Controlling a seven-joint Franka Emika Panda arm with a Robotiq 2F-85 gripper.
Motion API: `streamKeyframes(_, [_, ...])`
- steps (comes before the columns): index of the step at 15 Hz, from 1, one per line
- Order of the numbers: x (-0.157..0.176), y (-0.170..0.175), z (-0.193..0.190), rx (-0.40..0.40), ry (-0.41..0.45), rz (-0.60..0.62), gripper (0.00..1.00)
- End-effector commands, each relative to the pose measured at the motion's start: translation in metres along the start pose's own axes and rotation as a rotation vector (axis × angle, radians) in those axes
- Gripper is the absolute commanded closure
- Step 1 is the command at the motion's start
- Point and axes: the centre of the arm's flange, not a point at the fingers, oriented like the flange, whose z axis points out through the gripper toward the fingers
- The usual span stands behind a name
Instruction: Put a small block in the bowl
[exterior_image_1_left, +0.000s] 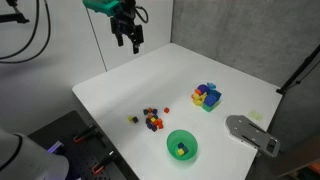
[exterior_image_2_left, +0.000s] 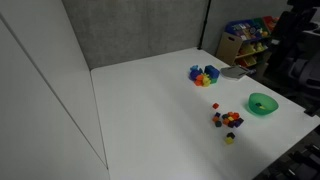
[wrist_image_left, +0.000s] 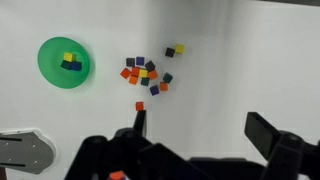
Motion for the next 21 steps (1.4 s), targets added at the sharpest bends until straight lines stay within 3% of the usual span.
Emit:
streamKeyframes(1, [0.000,0.000,0.000,0.000,0.000,0.000,0.00])
streamKeyframes(4, [0.000,0.000,0.000,0.000,0.001,0.000,0.00])
streamKeyframes(10, [0.028,-0.003,0.050,0.014,0.020,0.005,0.00])
streamKeyframes(16, [0.054,-0.005,0.118,0.038,0.050,0.017,0.00])
streamKeyframes(21, [0.064,-0.009,0.194,0.079,0.023,0.059,0.00])
